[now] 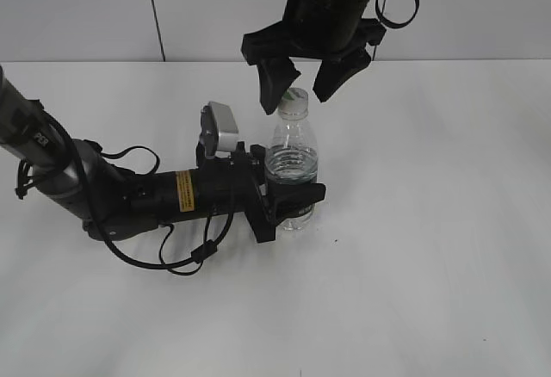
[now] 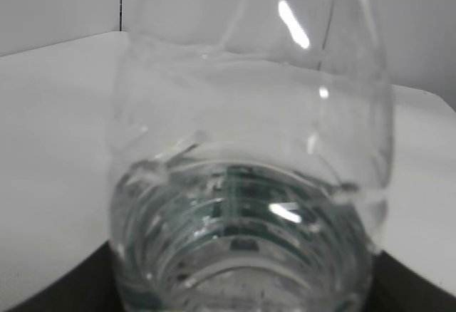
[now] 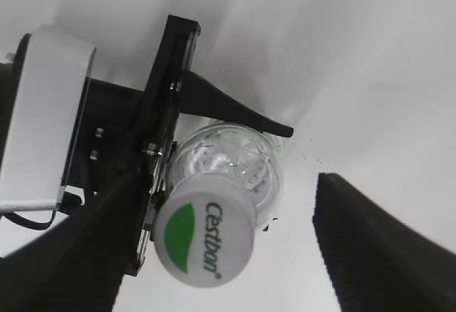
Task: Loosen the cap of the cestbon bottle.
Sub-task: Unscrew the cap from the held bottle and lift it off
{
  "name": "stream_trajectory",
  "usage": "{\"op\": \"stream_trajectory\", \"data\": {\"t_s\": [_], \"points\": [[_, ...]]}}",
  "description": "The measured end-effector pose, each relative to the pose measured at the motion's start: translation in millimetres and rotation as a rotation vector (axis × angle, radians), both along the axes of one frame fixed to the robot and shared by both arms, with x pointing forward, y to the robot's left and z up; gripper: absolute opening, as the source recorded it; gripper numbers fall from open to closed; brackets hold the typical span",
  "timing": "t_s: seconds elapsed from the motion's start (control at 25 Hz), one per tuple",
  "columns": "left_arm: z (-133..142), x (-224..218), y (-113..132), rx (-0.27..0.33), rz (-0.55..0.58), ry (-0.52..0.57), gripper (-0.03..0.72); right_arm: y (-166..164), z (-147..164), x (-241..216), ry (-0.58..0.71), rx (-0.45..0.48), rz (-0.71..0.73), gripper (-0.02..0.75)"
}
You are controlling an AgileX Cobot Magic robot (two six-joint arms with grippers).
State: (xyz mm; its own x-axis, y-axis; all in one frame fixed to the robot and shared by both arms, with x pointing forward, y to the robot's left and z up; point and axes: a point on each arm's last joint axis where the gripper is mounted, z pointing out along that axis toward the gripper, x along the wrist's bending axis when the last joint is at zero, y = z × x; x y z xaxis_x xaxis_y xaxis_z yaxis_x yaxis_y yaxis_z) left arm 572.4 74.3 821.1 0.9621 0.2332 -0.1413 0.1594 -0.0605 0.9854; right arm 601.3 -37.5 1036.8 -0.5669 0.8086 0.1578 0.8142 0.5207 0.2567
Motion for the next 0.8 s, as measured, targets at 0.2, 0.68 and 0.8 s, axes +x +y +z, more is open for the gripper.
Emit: {"op": "stream_trajectory", "data": {"t_s": [0.2,0.68,0.8], "points": [[0.0,0.0,0.0,0.0,0.0,0.0,0.401,0.0,0.0,0.0,0.0,0.0,0.0,0.498],[-0.1,-0.1,-0.8,0.0,0.004,0.001,0.4,2.0,0.2,-1.4,-0.019,0.0,0.097,0.302],[-0.1,-0.1,-0.9,0.001,0.003,0.0,0.4,2.7,0.4,-1.9,-0.037,-0.001,0.172,0.302]]}}
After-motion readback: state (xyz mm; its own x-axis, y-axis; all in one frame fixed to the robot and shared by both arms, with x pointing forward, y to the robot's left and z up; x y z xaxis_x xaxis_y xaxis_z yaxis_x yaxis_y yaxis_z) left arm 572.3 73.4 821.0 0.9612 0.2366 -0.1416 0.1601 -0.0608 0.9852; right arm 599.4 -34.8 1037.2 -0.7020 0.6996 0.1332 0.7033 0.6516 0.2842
